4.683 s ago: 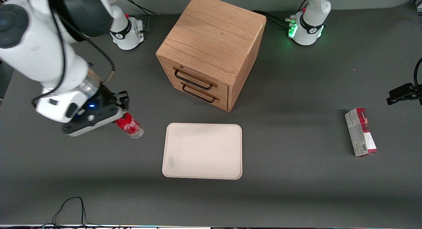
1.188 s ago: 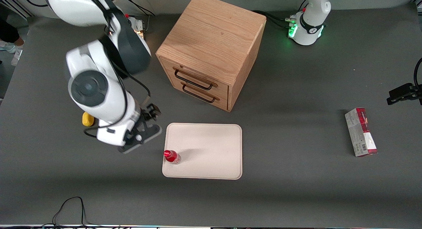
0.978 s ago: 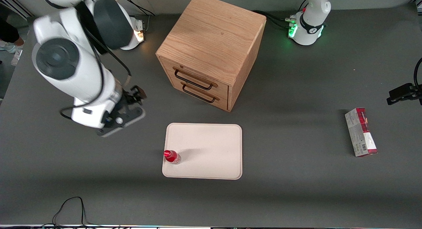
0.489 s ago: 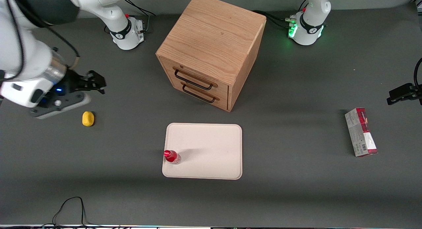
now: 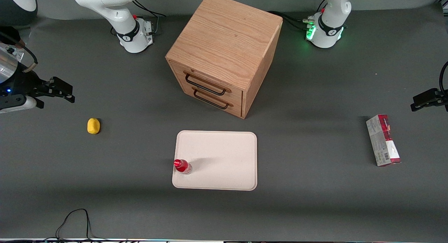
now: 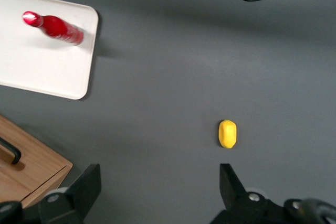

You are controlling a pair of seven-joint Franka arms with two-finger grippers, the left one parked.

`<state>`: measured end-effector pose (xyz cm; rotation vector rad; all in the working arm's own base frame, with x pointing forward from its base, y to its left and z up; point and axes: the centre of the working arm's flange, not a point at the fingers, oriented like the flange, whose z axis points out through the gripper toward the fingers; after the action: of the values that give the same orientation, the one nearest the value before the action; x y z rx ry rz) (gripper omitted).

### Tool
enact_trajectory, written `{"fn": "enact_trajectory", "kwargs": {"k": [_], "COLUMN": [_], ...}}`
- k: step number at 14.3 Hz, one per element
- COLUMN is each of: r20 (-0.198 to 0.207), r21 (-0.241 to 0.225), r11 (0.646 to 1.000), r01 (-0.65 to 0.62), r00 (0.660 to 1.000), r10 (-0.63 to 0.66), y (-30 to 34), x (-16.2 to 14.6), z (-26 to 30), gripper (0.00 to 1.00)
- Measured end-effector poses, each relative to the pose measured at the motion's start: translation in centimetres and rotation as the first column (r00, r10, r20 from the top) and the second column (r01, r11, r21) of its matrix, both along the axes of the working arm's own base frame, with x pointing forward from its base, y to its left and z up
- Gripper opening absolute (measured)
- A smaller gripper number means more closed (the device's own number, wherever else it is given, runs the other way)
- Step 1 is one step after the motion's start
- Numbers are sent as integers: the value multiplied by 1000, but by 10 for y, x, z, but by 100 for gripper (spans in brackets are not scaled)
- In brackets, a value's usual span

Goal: Place coke bottle on tray

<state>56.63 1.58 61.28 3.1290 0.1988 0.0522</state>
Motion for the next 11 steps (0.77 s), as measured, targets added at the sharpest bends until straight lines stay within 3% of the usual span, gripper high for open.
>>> {"fn": "enact_trajectory", "kwargs": {"k": [5,11], "r20": [-1,4], "r21": [0,1], "r11": [997,996], "r01": [79,85], "r00": [997,996], "r10": [-79,-85], "y": [-39,-42], "x": [-5,-8], "z": [-4,0], "gripper": [100,100]}}
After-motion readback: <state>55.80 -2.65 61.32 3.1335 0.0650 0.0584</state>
